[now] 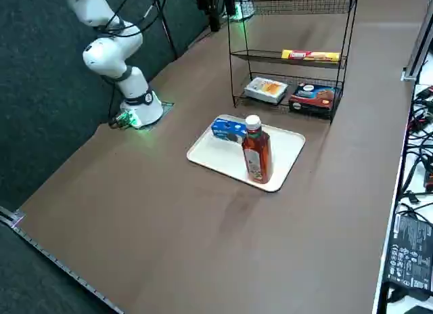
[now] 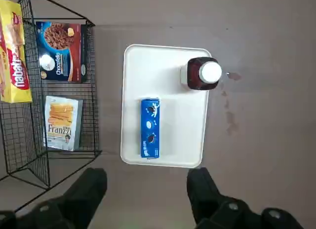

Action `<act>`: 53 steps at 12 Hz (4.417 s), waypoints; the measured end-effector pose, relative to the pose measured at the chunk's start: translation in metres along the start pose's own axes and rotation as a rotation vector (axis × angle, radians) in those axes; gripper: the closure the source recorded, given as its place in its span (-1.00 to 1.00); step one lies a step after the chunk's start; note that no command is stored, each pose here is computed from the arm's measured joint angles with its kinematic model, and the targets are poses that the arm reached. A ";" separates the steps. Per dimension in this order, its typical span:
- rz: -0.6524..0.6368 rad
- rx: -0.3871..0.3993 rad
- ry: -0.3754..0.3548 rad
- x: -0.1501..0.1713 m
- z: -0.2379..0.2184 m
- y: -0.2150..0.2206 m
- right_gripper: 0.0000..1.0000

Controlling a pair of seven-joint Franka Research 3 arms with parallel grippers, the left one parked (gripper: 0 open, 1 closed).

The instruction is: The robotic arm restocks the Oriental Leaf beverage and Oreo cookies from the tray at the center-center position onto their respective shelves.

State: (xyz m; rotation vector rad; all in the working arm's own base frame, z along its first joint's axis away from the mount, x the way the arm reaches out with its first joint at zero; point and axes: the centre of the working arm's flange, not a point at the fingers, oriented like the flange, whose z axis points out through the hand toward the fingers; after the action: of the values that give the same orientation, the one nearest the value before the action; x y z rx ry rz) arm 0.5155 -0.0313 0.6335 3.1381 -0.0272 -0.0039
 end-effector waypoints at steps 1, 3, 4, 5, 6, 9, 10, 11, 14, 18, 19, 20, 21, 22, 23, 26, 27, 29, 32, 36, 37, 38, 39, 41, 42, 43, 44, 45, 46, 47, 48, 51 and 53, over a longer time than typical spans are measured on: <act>0.000 0.000 0.003 -0.001 -0.001 0.000 -1.00; 0.002 0.000 0.000 -0.001 -0.001 0.001 -1.00; 0.005 0.001 -0.005 -0.001 0.000 0.003 -1.00; 0.009 0.002 -0.009 -0.001 0.002 0.005 -1.00; 0.012 0.002 -0.011 0.001 0.003 0.007 -1.00; 0.031 0.001 -0.038 0.015 0.022 0.020 -1.00; 0.031 -0.002 -0.053 0.024 0.033 0.025 -1.00; 0.023 -0.010 -0.062 0.034 0.045 0.031 -1.00; -0.039 -0.026 -0.050 0.069 0.084 0.055 -1.00; -0.106 -0.033 -0.035 0.099 0.131 0.085 -1.00; -0.107 -0.035 -0.031 0.104 0.141 0.089 -1.00; -0.105 -0.036 -0.028 0.108 0.149 0.091 -1.00; -0.105 -0.037 -0.028 0.112 0.157 0.092 -1.00; -0.105 -0.036 -0.032 0.114 0.164 0.093 -1.00; -0.104 -0.035 -0.038 0.116 0.171 0.093 -1.00; -0.034 -0.033 -0.054 0.121 0.193 0.096 -1.00; -0.025 -0.034 -0.053 0.122 0.198 0.096 -1.00; -0.013 -0.034 -0.048 0.122 0.208 0.100 -1.00; 0.022 -0.033 -0.057 0.118 0.222 0.106 -1.00; 0.035 -0.031 -0.056 0.115 0.237 0.105 -1.00; 0.036 -0.031 -0.055 0.115 0.239 0.105 -1.00; 0.040 -0.031 -0.052 0.114 0.241 0.105 -1.00; 0.044 -0.032 -0.049 0.114 0.243 0.105 -0.98; 0.050 -0.032 -0.046 0.113 0.249 0.105 -0.96; 0.052 -0.031 -0.050 0.112 0.252 0.105 -0.93; 0.058 -0.031 -0.053 0.111 0.254 0.105 -0.72; 0.068 -0.031 -0.055 0.111 0.255 0.103 -0.64; 0.074 -0.029 -0.054 0.111 0.255 0.102 -0.40; 0.077 -0.026 -0.052 0.112 0.253 0.100 -0.16; 0.078 -0.026 -0.055 0.112 0.253 0.099 -0.15; 0.081 -0.026 -0.055 0.112 0.252 0.099 -0.15; 0.081 -0.019 -0.070 0.113 0.231 0.097 -0.15; 0.088 0.013 -0.067 0.112 0.190 0.091 -0.15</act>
State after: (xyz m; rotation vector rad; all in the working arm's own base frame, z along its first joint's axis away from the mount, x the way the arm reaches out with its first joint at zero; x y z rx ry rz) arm 0.6257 -0.1246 0.4433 3.1457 -0.1669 -0.1089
